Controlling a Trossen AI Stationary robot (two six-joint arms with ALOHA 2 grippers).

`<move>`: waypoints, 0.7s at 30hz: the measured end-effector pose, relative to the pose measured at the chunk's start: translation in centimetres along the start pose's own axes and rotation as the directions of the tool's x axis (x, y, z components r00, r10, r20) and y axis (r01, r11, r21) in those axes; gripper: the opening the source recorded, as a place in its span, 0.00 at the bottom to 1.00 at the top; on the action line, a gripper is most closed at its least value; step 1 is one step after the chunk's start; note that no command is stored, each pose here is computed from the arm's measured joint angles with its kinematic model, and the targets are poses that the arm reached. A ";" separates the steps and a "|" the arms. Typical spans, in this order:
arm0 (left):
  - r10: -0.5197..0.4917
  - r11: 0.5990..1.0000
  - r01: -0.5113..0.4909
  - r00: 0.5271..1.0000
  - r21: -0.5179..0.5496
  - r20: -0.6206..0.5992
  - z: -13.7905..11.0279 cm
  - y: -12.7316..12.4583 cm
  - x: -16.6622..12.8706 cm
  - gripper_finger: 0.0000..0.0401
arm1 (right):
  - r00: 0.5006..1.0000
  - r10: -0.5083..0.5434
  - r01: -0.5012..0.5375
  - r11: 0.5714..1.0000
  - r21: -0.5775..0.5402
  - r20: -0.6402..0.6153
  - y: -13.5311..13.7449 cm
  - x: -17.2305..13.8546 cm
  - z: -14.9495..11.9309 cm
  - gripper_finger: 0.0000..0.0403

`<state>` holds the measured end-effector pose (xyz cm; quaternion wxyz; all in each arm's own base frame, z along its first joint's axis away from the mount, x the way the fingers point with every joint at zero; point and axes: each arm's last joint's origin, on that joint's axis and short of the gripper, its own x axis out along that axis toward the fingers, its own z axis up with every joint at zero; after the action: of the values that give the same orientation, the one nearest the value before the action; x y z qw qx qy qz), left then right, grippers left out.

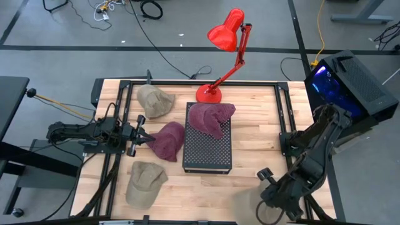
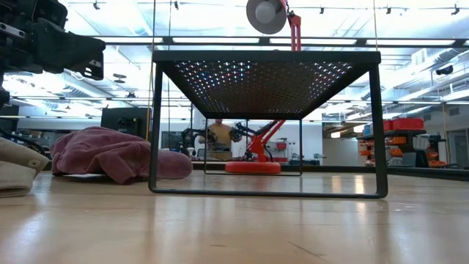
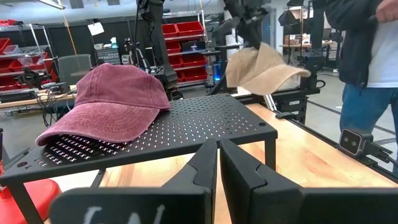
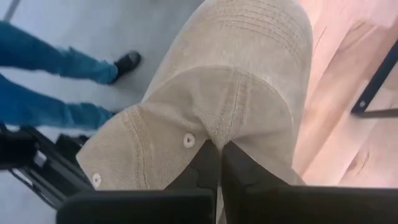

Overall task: Pick & Place hat
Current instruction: Put the bottom right brown cap on the shelf

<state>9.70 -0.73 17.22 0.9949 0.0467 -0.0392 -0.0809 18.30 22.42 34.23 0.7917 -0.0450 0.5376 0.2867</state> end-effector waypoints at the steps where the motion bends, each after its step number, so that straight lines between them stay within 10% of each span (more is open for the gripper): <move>1: 0.000 1.000 0.000 1.000 0.000 0.000 0.0 0.0 0.0 0.06 | 1.000 0.001 -0.001 1.000 0.007 0.013 -0.2 -0.3 0.3 0.00; 21: 0.000 1.000 0.000 1.000 0.000 0.000 0.0 0.0 0.0 0.06 | 0.989 -0.067 0.043 0.984 0.175 0.133 -5.1 -1.6 3.5 0.00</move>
<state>9.70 -0.73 17.21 0.9949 0.0467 -0.0390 -0.0810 23.29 18.88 35.87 0.8357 0.0283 0.5025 0.2198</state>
